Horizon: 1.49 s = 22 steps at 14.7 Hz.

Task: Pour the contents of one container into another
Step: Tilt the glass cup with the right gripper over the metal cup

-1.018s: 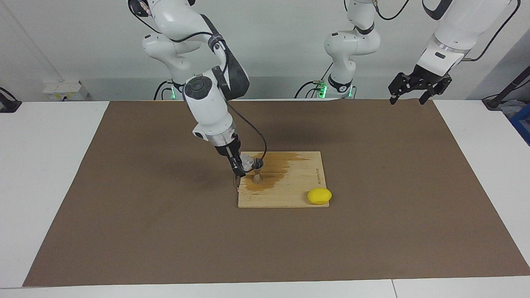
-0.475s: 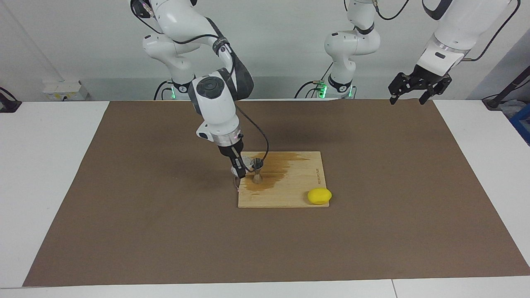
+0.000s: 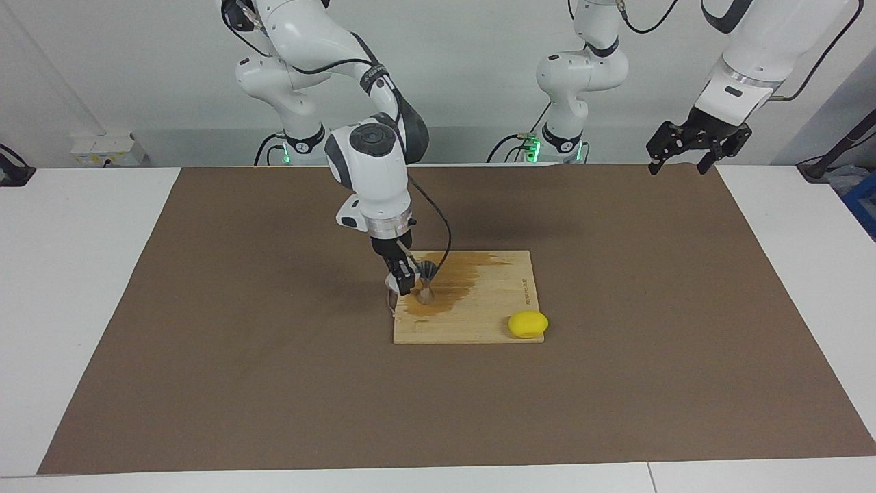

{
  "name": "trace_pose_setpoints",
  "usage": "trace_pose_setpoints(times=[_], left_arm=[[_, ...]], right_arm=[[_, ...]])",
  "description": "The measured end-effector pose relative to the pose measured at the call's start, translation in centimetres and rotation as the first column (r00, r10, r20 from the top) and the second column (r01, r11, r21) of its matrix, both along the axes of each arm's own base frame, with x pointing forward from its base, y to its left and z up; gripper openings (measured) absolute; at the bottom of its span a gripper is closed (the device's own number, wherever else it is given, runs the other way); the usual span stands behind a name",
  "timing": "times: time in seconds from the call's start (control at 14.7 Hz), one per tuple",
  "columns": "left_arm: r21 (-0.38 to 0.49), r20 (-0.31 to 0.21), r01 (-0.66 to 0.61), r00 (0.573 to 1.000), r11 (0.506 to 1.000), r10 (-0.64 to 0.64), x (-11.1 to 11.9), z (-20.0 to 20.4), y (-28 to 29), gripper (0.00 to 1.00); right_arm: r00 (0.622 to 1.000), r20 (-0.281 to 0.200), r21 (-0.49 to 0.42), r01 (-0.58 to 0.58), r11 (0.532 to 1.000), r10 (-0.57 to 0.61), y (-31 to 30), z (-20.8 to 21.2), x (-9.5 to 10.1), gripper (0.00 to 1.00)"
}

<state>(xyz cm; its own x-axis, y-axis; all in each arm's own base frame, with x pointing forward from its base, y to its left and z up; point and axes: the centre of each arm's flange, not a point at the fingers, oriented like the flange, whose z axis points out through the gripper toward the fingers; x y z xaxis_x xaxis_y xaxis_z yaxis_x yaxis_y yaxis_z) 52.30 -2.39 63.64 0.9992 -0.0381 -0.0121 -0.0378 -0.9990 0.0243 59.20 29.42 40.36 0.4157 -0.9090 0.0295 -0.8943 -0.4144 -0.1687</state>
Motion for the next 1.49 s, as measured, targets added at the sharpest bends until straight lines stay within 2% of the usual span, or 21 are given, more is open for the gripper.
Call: trace_pose_setpoints(times=[1.49], left_arm=[[0.002,-0.010,0.018,1.000,1.000,-0.018,-0.3,-0.5,-1.0,1.00]], right_arm=[[0.989,0.070,-0.151,-0.121,0.981,0.132,1.7,0.1,-0.8,0.51]])
